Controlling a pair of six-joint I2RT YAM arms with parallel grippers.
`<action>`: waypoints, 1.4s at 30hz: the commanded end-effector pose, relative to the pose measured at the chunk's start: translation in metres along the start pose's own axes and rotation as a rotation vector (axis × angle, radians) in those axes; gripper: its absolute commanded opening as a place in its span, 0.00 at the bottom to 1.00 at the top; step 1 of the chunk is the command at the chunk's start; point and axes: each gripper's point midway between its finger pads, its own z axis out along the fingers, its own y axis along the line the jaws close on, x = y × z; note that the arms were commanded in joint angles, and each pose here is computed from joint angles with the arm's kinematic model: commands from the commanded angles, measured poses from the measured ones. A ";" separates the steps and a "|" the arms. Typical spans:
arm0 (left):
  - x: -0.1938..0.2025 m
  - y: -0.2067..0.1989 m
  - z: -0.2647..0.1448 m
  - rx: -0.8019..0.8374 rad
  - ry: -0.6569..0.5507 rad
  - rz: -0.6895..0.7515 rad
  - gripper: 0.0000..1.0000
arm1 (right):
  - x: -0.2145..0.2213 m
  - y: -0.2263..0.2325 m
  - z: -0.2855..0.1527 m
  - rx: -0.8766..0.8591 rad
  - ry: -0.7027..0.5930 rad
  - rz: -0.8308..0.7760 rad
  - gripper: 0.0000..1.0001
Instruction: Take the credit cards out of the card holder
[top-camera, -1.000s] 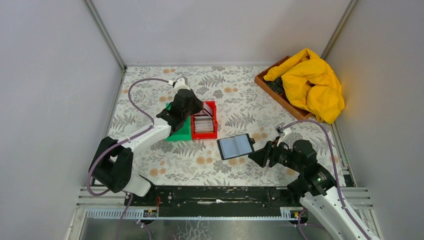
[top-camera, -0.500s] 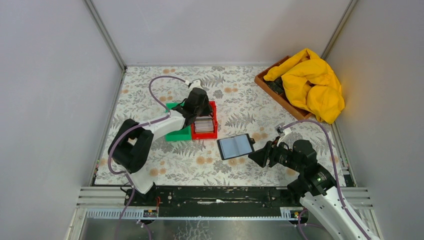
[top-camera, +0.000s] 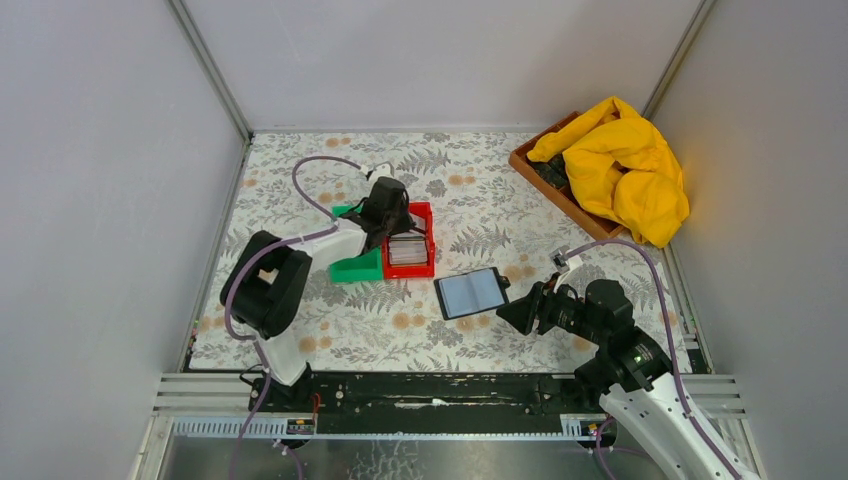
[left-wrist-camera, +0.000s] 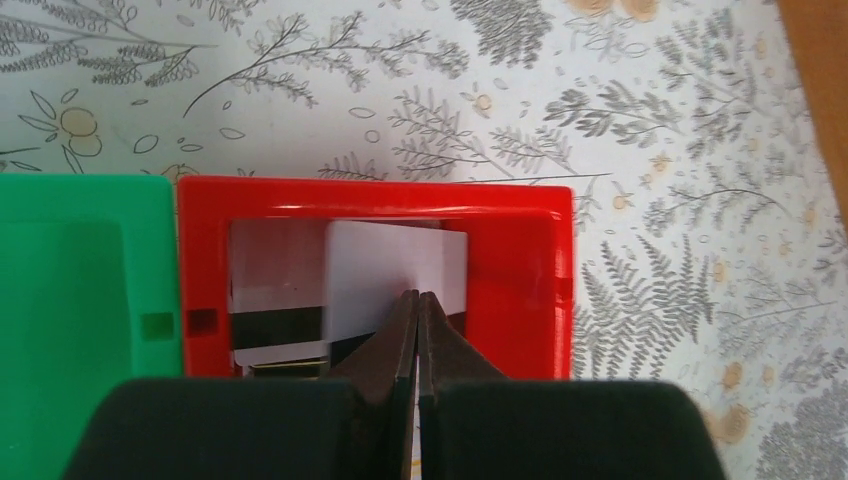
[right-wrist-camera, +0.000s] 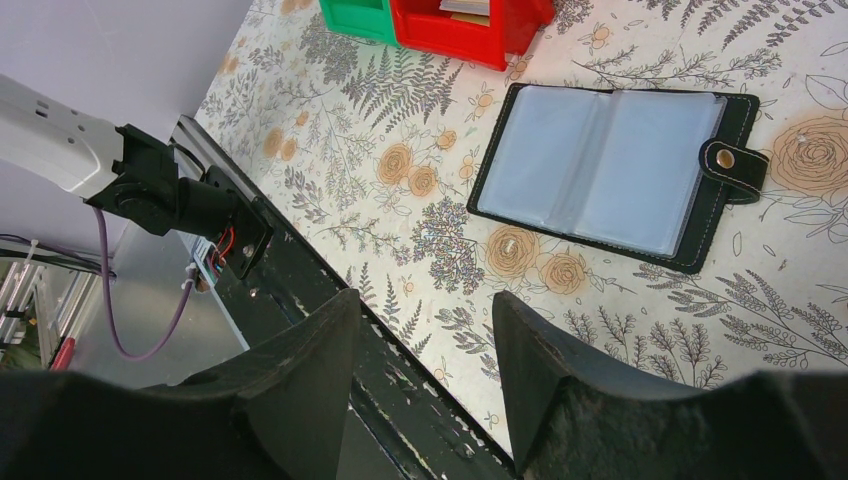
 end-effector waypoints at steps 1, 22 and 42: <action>0.018 0.024 0.017 -0.069 0.046 -0.014 0.00 | -0.011 0.005 0.000 -0.022 -0.040 -0.031 0.59; -0.052 -0.021 -0.071 0.086 -0.301 0.032 0.83 | -0.012 0.000 0.004 0.011 -0.023 -0.041 0.59; 0.028 -0.082 -0.133 0.275 -0.347 0.230 0.81 | -0.036 -0.065 0.117 0.340 0.198 -0.201 0.65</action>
